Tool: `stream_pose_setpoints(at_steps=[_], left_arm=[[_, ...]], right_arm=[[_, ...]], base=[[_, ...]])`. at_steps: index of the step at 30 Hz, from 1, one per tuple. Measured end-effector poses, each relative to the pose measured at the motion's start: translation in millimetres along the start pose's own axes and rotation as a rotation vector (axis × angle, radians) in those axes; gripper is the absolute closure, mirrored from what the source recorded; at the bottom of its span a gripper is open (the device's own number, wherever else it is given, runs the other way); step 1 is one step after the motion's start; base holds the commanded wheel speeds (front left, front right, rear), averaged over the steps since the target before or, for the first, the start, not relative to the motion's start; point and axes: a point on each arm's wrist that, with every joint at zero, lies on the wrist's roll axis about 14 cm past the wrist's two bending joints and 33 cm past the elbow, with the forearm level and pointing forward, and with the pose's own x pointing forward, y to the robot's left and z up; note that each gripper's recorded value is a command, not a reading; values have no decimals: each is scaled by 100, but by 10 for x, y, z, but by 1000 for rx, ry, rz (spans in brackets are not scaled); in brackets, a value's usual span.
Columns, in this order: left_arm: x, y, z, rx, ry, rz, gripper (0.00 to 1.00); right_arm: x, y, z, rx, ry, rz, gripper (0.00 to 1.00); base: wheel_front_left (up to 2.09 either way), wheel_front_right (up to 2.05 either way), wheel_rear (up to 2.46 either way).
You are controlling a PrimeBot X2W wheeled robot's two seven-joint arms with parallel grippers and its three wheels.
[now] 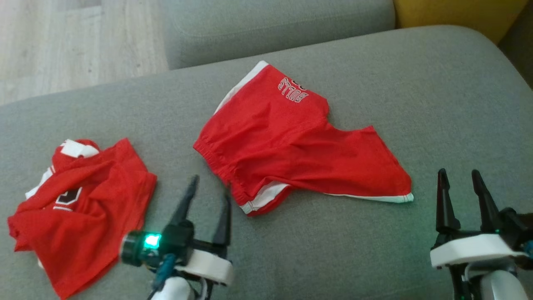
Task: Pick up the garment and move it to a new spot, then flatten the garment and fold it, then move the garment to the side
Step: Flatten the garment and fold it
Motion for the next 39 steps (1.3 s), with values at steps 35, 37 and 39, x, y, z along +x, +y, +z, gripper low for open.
stream_pose_setpoints(at_steps=[35, 37, 39], left_arm=[[44, -495, -859, -75, 411, -235, 100], [48, -477, -832, -73, 402, -230, 100], [50, -455, -799, -69, 391, -227, 100]], right_arm=[[92, -165, -250, 18, 58, -61, 0], [106, -153, -241, 19, 51, -57, 0], [124, -141, -228, 20, 47, -53, 0]], base=[[0, 0, 0], [0, 0, 0], [0, 0, 0]])
